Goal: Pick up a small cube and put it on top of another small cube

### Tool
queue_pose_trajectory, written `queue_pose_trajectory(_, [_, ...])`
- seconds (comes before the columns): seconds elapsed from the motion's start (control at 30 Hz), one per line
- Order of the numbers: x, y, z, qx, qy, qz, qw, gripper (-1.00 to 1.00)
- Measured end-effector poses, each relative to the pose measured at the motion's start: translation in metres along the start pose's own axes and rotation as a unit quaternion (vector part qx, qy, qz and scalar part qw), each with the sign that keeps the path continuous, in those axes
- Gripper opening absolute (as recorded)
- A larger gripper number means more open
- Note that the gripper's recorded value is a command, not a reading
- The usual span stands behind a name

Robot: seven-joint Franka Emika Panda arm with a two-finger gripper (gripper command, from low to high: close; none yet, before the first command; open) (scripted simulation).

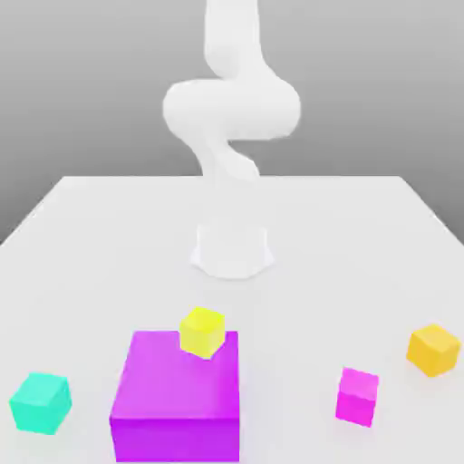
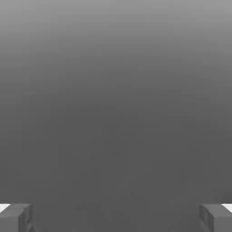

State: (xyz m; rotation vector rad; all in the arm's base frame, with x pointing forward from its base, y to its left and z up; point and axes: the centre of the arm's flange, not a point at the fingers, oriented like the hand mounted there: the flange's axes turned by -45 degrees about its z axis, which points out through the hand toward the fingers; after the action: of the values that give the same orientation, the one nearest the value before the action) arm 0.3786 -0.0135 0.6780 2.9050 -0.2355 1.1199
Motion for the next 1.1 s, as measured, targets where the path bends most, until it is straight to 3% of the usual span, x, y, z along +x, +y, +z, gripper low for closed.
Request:
queue_pose_trajectory(0.3, [-0.023, 0.074, 0.165, -0.124, -0.098, 0.217, 0.963, 0.00])
queue_pose_trajectory(0.6, [-0.105, 0.176, 0.296, -0.216, -0.171, 0.430, 0.860, 0.00])
queue_pose_trajectory(0.97, [-0.251, 0.257, 0.399, -0.268, -0.233, 0.656, 0.666, 0.00])
queue_pose_trajectory(1.1, [-0.290, 0.262, 0.437, -0.269, -0.236, 0.668, 0.652, 0.00])
